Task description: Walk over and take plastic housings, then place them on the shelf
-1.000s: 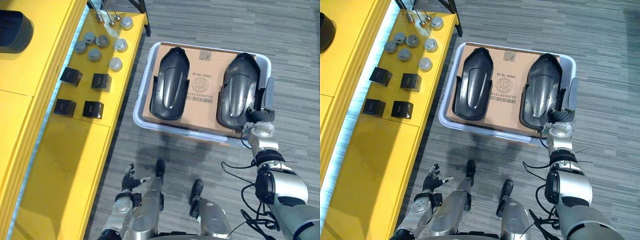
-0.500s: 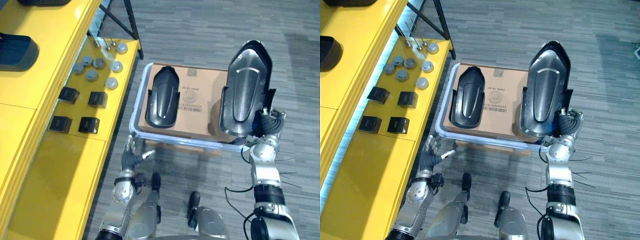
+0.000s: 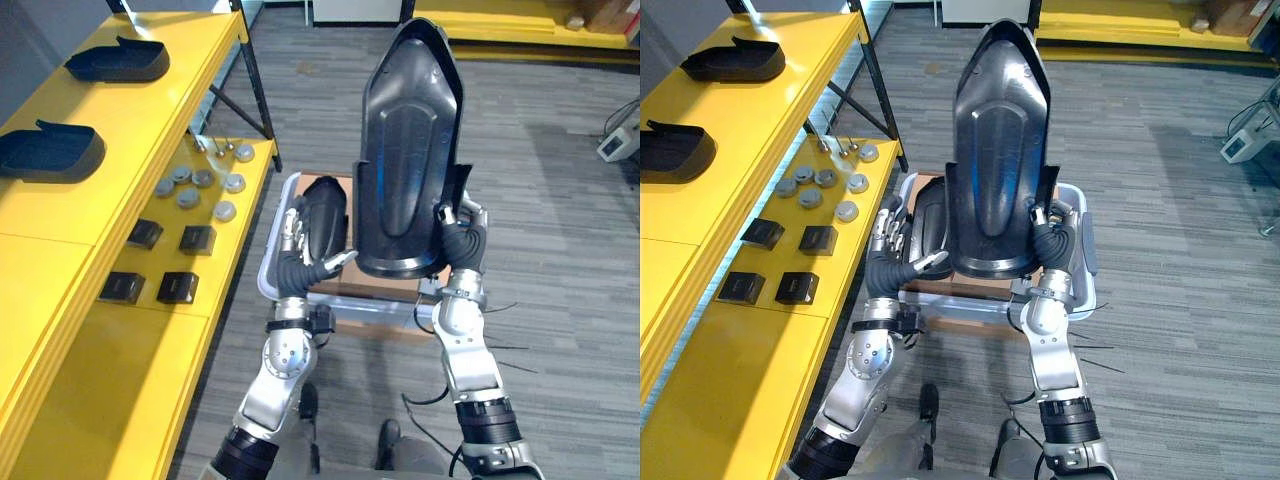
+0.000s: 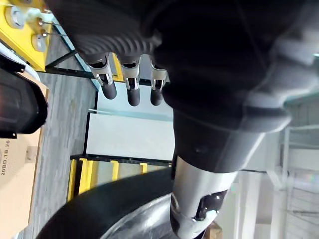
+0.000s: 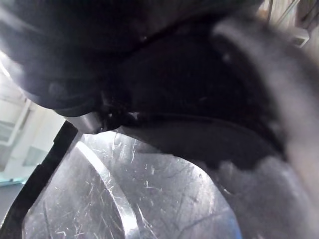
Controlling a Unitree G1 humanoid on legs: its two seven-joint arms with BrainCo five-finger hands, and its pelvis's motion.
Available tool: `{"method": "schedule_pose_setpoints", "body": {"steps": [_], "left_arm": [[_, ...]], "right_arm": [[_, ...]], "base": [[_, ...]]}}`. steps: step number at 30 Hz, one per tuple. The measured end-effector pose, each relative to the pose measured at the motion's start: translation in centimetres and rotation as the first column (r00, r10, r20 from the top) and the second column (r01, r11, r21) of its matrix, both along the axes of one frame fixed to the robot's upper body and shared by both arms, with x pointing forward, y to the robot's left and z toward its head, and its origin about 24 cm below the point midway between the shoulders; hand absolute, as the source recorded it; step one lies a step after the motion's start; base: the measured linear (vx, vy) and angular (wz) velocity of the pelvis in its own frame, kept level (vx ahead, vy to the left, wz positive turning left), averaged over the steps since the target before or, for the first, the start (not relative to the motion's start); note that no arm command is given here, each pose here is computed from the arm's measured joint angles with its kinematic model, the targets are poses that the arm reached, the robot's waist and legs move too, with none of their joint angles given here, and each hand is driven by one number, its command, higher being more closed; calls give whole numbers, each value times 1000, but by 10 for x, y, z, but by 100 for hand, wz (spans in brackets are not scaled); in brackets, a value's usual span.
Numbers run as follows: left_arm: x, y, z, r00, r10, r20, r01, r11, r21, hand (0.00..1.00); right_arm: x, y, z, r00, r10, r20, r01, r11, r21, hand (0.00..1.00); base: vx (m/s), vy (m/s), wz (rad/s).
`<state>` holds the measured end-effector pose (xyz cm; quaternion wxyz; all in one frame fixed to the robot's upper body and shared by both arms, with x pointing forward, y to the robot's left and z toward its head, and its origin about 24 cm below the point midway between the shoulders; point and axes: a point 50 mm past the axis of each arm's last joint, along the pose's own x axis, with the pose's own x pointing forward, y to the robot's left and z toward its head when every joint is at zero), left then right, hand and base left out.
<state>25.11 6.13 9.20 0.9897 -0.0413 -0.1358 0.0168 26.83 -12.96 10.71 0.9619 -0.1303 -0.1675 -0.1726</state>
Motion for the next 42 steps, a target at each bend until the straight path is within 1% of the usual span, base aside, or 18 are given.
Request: {"method": "schedule_pose_setpoints", "body": {"steps": [3,4,7,12,14,18,19,21,26,30,33,38,40,42], "left_arm": [[-2,-7,-5,1000,-6,-25,7,1000,12,0],[-2,-8,-6,1000,-6,-30,7,1000,14,100],[-3,-11,-12,998,-10,-59,11,1000,29,100],[-4,-13,-15,997,-30,-72,33,999,34,100],[-3,-10,-16,997,-29,-73,32,999,40,100],[1,-1,-21,994,-8,-111,8,1000,-4,100],[1,0,-22,993,-9,-117,8,1000,-8,100],[2,4,-27,990,-26,-139,26,1000,-2,100],[3,9,-37,981,-45,-189,45,999,-4,100],[4,10,-37,980,-51,-192,52,999,0,100],[5,12,-36,981,-51,-186,53,999,3,100],[4,11,-34,987,-57,-151,71,993,91,100],[3,9,-31,990,-57,-125,74,988,136,100],[4,14,-30,992,-27,-121,45,988,150,100]], "right_arm": [[-5,0,-10,999,9,-40,-8,1000,17,100],[-7,0,-12,999,9,-48,-8,1000,20,100],[-11,-1,-20,997,11,-80,-8,999,33,100],[-17,0,-30,991,54,-123,-50,998,32,100],[-19,1,-33,987,75,-140,-74,997,14,100],[-23,9,-40,972,151,-182,-158,987,-28,100],[-23,10,-41,970,157,-185,-167,985,-41,0],[-23,12,-41,965,177,-191,-196,977,-85,0],[-24,15,-38,960,221,-173,-245,960,-134,0],[-23,13,-33,956,247,-156,-273,946,-177,0],[-14,12,-22,955,273,-118,-292,935,-200,0],[-9,5,21,949,312,42,-297,932,-208,0],[-11,1,45,928,335,165,-303,933,-194,0],[-18,-7,62,907,326,265,-291,943,-163,0]], "base": [[5,-9,-4],[14,-10,-9],[27,-10,-10],[20,-8,-3],[0,0,0],[0,0,0],[0,0,0],[-34,-17,-1],[-8,-3,-1],[0,0,0],[0,0,0],[7,-7,0],[32,-29,-1],[0,0,0]]}}
